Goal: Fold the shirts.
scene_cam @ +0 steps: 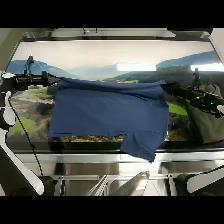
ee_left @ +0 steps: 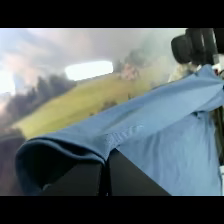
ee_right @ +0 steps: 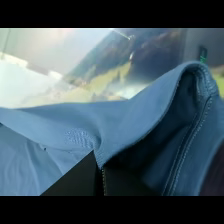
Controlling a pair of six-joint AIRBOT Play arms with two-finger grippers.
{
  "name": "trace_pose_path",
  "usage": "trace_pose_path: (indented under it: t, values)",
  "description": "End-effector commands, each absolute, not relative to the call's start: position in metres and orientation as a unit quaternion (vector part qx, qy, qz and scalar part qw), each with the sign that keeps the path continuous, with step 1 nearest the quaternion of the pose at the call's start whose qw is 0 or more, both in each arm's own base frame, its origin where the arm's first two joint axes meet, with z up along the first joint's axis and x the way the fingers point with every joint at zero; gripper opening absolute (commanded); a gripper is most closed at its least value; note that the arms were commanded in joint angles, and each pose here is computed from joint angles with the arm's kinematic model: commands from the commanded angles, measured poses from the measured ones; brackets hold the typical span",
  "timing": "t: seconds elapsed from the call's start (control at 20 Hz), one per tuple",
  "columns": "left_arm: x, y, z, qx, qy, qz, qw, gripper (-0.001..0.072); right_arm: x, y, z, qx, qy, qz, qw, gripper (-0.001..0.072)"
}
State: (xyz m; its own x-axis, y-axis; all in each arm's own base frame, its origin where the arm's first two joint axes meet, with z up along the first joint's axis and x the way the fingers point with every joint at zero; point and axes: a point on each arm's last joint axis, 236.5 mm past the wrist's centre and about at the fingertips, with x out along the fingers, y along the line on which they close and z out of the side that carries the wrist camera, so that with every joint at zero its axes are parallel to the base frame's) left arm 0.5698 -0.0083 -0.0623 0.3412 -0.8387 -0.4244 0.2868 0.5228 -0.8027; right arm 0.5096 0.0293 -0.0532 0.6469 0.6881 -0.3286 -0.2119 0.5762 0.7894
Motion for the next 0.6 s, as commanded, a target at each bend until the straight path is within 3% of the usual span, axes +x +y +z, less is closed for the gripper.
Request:
trace_pose_path:
  t: [0.0, 0.55]
  values:
    - [0.562, -0.006, -0.075, -0.278, 0.463, -0.365, 0.759, 0.0026, 0.503, 0.032, -0.060, 0.356, 0.337, 0.280, 0.826, 0.0014]
    - [0.555, -0.001, -0.089, -0.251, 0.488, -0.354, 0.757, 0.0028, 0.499, 0.021, -0.082, 0.341, 0.374, 0.244, 0.827, 0.0014]
